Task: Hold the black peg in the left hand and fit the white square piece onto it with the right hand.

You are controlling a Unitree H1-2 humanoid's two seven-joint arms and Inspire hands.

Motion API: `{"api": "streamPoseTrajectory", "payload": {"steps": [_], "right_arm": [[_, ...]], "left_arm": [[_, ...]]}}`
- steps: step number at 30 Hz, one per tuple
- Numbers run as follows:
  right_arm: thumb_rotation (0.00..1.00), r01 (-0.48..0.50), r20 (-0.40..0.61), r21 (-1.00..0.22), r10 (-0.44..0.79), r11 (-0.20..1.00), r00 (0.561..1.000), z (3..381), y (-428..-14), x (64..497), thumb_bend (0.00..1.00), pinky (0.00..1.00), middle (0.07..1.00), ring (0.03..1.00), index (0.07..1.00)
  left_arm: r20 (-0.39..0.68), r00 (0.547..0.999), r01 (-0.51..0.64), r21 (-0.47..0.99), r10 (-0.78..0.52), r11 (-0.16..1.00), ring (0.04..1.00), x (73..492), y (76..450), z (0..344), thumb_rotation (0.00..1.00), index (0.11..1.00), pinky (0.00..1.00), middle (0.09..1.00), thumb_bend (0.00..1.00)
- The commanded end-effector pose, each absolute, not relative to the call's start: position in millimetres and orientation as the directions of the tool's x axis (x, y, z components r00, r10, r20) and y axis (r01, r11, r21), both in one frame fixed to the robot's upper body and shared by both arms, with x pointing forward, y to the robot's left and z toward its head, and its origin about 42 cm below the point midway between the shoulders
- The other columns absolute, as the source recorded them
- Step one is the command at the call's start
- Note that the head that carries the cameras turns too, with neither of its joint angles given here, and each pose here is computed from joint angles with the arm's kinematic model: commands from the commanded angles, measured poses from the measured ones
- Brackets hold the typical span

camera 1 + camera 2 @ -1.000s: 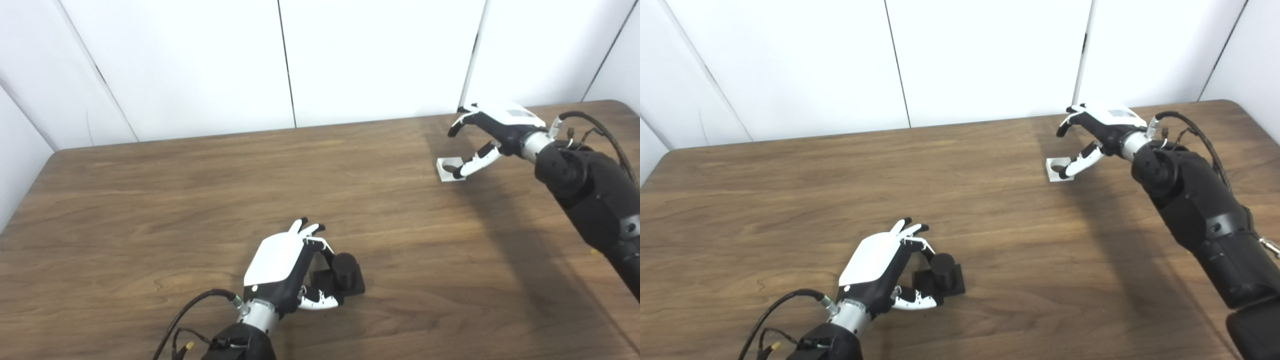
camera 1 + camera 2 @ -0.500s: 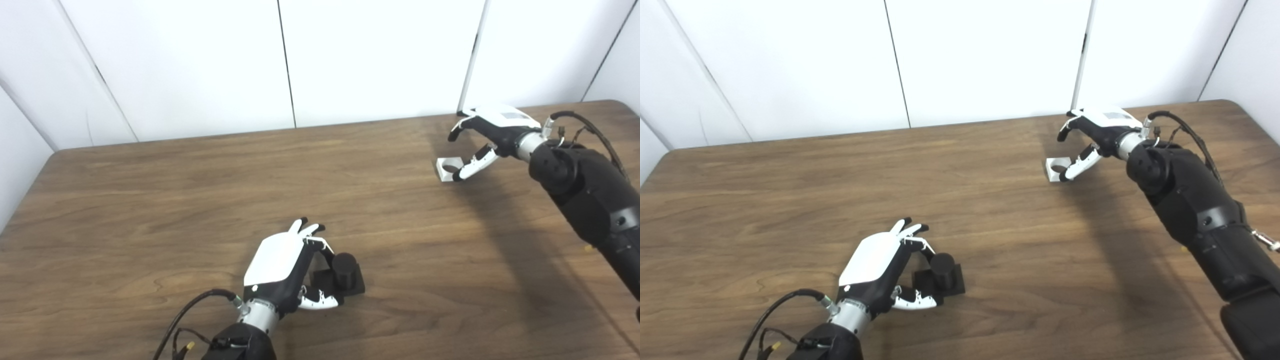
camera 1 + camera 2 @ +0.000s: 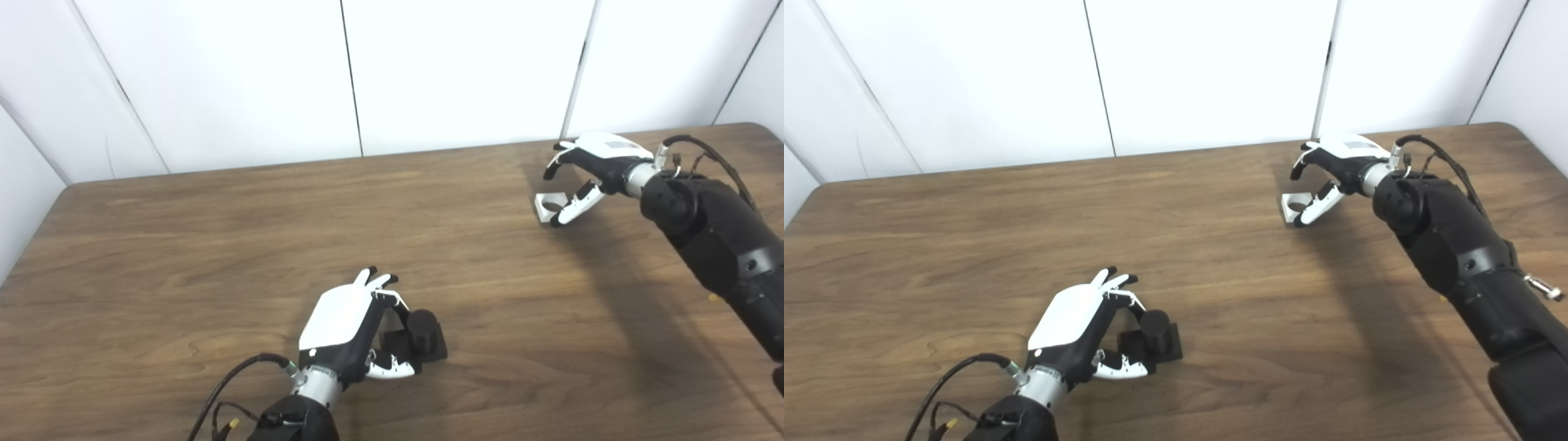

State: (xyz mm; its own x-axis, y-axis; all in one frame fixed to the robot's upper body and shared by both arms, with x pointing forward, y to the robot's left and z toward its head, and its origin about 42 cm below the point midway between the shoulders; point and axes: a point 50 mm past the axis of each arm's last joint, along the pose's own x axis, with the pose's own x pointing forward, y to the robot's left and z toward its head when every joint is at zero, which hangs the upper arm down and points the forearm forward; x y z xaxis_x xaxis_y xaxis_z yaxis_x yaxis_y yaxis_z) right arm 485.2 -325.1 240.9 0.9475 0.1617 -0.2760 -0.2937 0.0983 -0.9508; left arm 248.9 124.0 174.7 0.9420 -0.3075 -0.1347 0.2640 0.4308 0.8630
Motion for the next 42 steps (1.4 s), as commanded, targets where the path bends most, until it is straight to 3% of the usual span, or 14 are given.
{"api": "streamPoseTrajectory", "payload": {"steps": [1,17,42], "right_arm": [[0.30,-0.212,-0.196,-0.974,0.171,0.083,0.966,282.9,-321.0,497.5,0.83,1.00,0.974,1.000,0.739],[0.25,-0.285,-0.274,-0.957,0.151,0.055,0.950,276.3,-320.4,494.8,0.83,1.00,0.965,1.000,0.725],[0.26,-0.269,-0.259,-0.962,0.149,0.051,0.954,273.6,-321.5,502.3,0.82,1.00,0.957,1.000,0.699]], "left_arm": [[-0.136,0.944,0.259,0.872,-0.301,0.416,1.000,251.4,123.6,177.1,0.07,0.492,0.92,0.919,0.52],[-0.118,0.947,0.244,0.871,-0.300,0.427,1.000,250.8,122.9,178.9,0.07,0.491,0.93,0.912,0.52],[-0.103,0.948,0.233,0.870,-0.302,0.435,1.000,250.4,118.2,180.8,0.07,0.491,0.92,0.917,0.52]]}}
